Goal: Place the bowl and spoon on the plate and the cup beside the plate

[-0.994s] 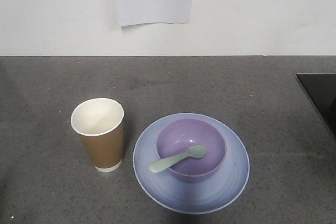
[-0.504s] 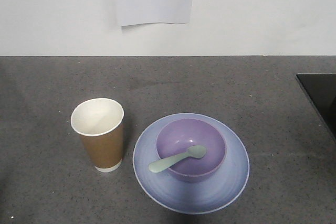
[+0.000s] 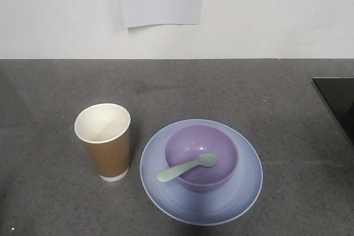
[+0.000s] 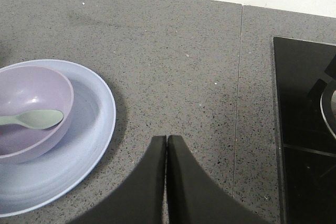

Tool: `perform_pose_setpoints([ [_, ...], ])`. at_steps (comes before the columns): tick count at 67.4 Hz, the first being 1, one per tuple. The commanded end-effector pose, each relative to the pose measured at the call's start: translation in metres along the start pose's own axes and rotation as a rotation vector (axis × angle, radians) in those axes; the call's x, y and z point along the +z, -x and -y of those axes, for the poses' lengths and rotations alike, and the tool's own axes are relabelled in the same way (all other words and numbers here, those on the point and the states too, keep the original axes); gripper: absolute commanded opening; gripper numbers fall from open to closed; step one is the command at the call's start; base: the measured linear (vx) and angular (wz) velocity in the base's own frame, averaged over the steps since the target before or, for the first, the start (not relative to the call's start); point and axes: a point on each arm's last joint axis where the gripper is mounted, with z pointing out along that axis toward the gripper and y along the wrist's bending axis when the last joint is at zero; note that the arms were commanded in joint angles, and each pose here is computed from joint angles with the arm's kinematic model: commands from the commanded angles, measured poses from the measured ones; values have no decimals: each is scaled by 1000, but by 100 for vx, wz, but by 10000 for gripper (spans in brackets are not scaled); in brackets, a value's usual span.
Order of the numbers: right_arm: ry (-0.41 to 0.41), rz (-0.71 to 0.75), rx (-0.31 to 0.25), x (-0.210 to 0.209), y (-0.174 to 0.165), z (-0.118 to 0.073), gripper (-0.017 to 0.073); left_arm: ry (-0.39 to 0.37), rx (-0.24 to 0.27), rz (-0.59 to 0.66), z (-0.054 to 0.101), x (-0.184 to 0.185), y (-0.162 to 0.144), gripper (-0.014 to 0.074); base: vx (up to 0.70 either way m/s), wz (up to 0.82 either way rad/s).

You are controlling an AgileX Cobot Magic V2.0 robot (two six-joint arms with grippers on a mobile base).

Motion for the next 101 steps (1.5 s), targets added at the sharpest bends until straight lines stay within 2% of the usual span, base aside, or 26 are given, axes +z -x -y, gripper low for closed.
perform_pose_setpoints([
  [1,-16,85,-2,-4,12,2,-10,-7,-13,108,1,-3,14,-6,0,0],
  [16,-16,85,-2,-4,12,2,-10,-7,-13,108,1,-3,14,-6,0,0],
  [22,-40,94,-27,-2,5,4,-10,-7,-13,108,1,-3,14,-6,0,0],
  [57,-78,537,-15,10,-88,2,-10,-7,-13,108,1,-3,14,-6,0,0],
  [73,-143,625,20,10,-118,4,-10,-7,-13,108,1,-3,14,-6,0,0],
  [101,-113,678,73,26,-144,3,-10,-7,-13,107,1,-3,14,-6,0,0],
])
